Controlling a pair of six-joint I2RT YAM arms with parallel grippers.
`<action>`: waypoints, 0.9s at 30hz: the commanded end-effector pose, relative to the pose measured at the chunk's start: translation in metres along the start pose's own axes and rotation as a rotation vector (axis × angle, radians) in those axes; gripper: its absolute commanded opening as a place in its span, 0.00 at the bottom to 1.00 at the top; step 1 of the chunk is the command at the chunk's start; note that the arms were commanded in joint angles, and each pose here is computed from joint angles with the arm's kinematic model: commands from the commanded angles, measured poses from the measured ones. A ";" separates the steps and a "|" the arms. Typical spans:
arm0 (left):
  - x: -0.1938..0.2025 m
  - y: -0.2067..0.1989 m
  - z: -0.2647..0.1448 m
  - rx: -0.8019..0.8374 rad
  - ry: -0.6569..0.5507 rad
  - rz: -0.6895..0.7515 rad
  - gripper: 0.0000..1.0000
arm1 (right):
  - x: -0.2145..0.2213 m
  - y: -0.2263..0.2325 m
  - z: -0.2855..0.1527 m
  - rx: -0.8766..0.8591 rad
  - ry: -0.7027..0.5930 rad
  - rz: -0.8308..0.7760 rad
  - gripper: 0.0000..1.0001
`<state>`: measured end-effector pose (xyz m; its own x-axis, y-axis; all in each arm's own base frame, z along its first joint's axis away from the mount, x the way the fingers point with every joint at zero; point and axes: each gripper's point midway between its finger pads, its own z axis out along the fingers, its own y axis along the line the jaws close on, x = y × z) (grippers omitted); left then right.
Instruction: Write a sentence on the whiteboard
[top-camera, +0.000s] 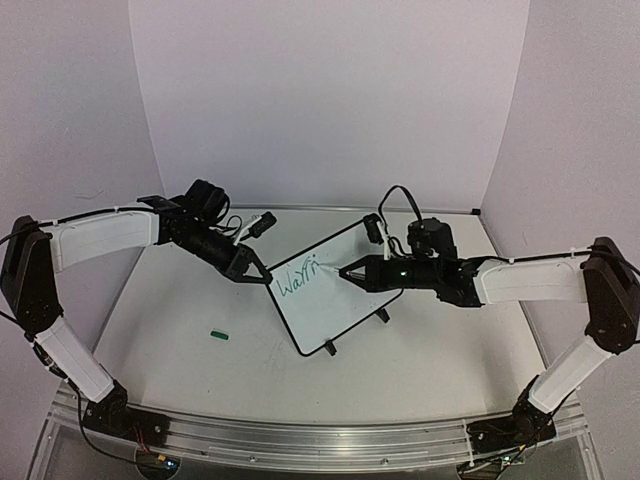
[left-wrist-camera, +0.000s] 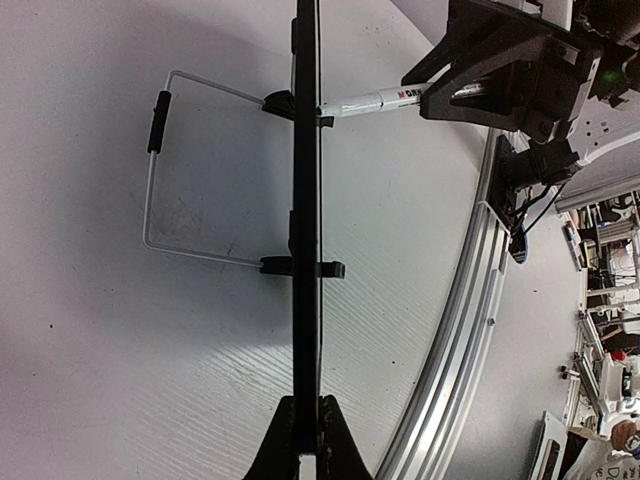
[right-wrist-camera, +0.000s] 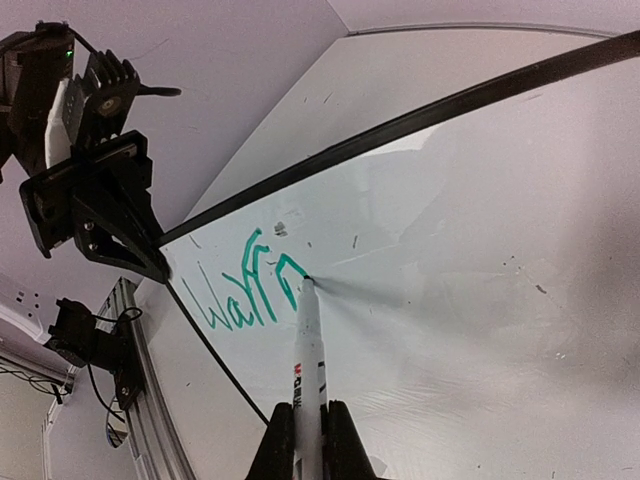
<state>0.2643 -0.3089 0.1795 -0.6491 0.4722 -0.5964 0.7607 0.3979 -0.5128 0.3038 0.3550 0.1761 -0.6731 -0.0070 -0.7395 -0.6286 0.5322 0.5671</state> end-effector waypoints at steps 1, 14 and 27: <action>0.006 -0.013 0.008 0.020 0.043 0.057 0.00 | 0.000 -0.008 -0.003 0.028 -0.011 0.014 0.00; 0.006 -0.013 0.007 0.017 0.042 0.058 0.00 | 0.007 -0.009 -0.011 0.036 -0.006 0.020 0.00; 0.006 -0.012 0.008 0.016 0.043 0.059 0.00 | -0.026 0.029 -0.041 -0.042 -0.082 -0.036 0.00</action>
<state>0.2635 -0.3103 0.1803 -0.6418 0.4758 -0.6013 0.7668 0.3916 -0.5085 0.2890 0.3400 0.1963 -0.6595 0.0107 -0.7516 -0.6386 0.5195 0.5677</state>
